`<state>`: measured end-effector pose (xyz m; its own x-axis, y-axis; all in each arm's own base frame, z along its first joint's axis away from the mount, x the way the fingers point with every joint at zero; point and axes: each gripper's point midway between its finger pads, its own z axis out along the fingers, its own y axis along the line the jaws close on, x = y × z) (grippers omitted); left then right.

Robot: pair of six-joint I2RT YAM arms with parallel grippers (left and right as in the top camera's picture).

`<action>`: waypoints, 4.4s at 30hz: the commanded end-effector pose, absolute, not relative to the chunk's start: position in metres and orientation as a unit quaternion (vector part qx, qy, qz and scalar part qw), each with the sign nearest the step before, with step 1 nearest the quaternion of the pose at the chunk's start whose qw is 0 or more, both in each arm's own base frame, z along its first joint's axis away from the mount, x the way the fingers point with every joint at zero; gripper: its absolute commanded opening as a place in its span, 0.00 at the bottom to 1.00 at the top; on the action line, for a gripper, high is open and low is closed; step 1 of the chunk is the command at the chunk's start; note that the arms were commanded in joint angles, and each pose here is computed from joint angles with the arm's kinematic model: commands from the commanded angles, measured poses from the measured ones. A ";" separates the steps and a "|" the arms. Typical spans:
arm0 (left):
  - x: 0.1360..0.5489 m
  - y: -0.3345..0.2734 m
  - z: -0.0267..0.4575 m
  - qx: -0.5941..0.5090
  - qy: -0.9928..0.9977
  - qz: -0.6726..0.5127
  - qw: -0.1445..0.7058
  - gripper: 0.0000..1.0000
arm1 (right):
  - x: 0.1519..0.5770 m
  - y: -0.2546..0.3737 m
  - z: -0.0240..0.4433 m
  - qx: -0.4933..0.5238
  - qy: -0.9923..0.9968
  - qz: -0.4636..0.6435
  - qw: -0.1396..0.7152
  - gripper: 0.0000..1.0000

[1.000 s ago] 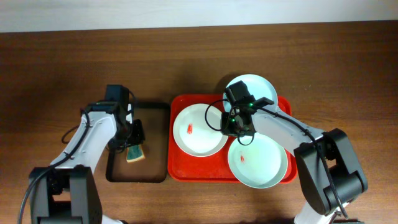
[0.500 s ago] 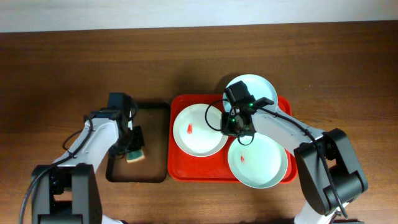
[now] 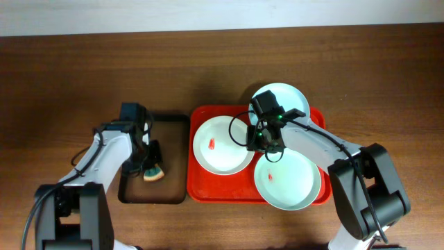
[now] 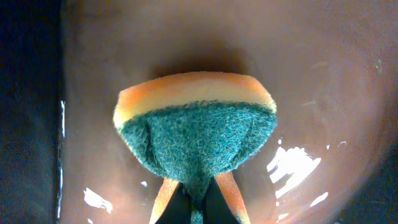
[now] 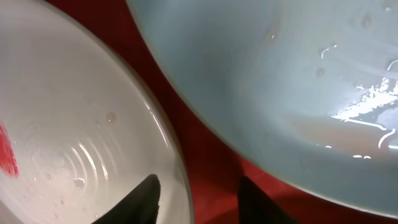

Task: Clean dirty plates on tray and stack at the side
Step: 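Lift the sponge with the left gripper and carry it toward the white plate, then scrub the white plate's red stain with the sponge in the left gripper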

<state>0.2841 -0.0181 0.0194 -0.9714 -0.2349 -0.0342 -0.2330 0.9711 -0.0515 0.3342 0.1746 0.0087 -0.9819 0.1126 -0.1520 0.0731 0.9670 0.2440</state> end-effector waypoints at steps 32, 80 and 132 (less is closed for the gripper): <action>0.350 -0.042 0.087 0.006 0.997 -0.001 0.078 0.00 | 0.330 0.178 0.004 0.050 0.987 0.137 0.067 0.04; 0.361 -0.194 0.043 0.163 0.980 -0.089 0.067 0.00 | 0.323 0.178 0.014 0.048 0.989 0.135 0.045 0.05; 0.376 -0.190 0.092 0.109 0.974 -0.163 0.114 0.00 | 0.326 0.177 0.014 0.048 0.989 0.129 0.054 0.29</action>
